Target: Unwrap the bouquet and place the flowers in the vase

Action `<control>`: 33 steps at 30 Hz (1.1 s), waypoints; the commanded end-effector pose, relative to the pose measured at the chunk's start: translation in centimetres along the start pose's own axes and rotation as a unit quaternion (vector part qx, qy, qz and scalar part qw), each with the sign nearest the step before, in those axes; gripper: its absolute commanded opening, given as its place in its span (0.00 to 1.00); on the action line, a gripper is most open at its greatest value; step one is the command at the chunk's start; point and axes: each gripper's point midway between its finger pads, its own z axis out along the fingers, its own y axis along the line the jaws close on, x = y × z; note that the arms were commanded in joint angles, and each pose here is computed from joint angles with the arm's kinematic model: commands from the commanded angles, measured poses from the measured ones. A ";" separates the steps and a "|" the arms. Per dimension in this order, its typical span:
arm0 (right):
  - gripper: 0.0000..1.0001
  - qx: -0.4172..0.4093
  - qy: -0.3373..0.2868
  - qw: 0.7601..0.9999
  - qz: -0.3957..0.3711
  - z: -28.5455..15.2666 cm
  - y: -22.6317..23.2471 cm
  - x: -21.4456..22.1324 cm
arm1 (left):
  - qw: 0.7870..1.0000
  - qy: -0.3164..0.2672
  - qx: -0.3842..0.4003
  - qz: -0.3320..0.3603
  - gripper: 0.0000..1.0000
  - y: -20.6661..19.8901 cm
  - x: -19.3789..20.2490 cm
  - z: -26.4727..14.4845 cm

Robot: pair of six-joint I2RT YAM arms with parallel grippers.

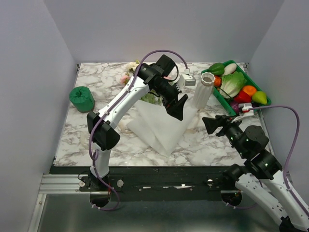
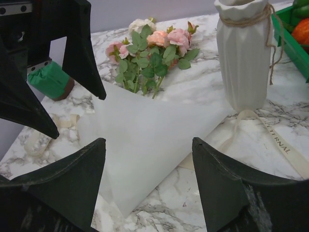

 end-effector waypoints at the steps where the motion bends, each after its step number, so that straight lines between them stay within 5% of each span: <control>1: 0.80 0.024 -0.007 1.000 -0.006 -1.6 -0.7 -1.4 | 1.000 -0.009 -0.016 -0.005 0.99 0.1 -0.3 -1.4; 5: 0.81 0.018 -0.010 1.000 -0.009 -1.8 -0.3 -2.1 | 0.989 -0.047 -0.130 -0.057 0.99 8.1 1.2 -4.2; 10: 0.81 0.015 -0.004 1.000 -0.010 -1.5 -0.1 -2.1 | 0.950 -0.044 -0.232 -0.207 0.99 20.0 9.2 -9.3; 18: 0.81 0.013 0.004 1.000 -0.009 -0.9 -0.1 -1.1 | 0.930 -0.046 -0.258 -0.257 0.99 22.7 15.3 -10.0; 24: 0.81 0.001 0.008 1.000 -0.008 -0.4 0.3 -0.9 | 0.922 -0.080 -0.257 -0.279 0.99 24.4 14.8 -10.0; 33: 0.81 -0.007 0.009 1.000 0.001 -0.2 0.7 -0.8 | 0.942 -0.095 -0.180 -0.266 0.99 23.6 13.0 -7.1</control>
